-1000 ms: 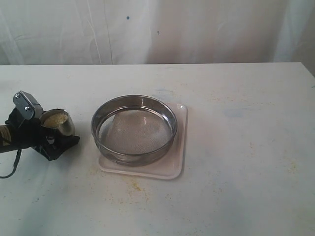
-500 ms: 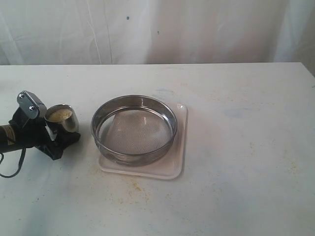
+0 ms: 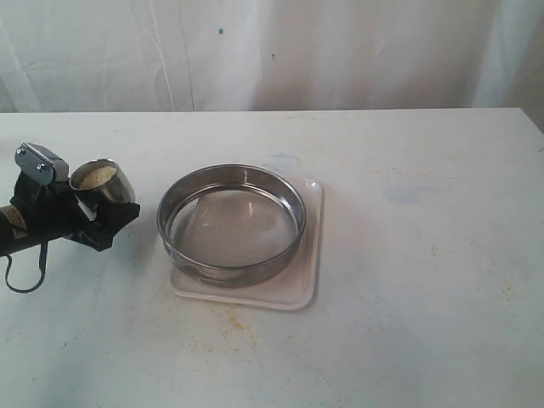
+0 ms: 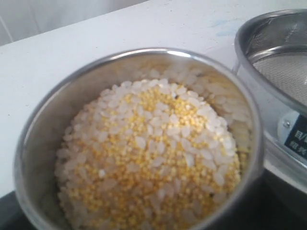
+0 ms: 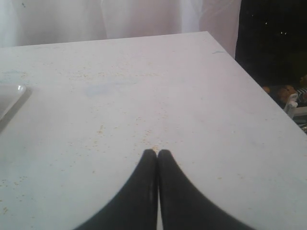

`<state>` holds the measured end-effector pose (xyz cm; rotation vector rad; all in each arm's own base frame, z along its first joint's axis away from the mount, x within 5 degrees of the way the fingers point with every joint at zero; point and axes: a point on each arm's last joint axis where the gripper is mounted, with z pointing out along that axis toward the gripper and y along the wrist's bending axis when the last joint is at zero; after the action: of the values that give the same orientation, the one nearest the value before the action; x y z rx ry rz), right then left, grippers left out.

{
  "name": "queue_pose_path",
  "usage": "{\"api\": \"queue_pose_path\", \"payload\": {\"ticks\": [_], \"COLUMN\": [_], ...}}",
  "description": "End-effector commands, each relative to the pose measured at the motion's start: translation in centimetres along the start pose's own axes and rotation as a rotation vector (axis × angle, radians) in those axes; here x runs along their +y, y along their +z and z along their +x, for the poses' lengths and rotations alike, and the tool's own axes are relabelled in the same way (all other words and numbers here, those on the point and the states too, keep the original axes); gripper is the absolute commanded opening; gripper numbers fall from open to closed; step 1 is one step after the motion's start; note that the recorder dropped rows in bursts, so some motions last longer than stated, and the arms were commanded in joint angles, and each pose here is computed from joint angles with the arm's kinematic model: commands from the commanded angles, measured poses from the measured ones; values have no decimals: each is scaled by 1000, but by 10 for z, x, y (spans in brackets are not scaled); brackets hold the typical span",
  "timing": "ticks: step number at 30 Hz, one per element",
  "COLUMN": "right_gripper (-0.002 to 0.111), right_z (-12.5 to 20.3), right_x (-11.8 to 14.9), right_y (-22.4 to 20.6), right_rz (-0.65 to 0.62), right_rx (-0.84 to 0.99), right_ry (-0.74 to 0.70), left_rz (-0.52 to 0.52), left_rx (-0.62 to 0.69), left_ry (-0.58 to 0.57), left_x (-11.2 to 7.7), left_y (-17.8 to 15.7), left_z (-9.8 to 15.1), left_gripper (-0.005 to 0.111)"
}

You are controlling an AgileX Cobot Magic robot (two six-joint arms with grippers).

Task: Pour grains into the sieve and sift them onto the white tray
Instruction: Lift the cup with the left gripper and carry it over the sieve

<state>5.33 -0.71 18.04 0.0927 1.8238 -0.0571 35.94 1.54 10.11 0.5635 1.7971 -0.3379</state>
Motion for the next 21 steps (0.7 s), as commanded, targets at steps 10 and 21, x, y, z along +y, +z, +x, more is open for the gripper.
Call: {"api": "queue_pose_path", "payload": {"ticks": [10,21], "right_gripper": [0,0], "right_z": [-3,-3], "right_x": [0,0], "right_y": [-1,-1], "right_rz": [5,5], "right_rx": [-13,-13], "right_ry": [-5,-5], "left_rz": [82,46], "left_rx": [-64,129], "left_ry": [201,425], "left_x": [-36,-87], "left_y": [-21,20], "left_z": [-112,-160], "left_gripper": [0,0]}}
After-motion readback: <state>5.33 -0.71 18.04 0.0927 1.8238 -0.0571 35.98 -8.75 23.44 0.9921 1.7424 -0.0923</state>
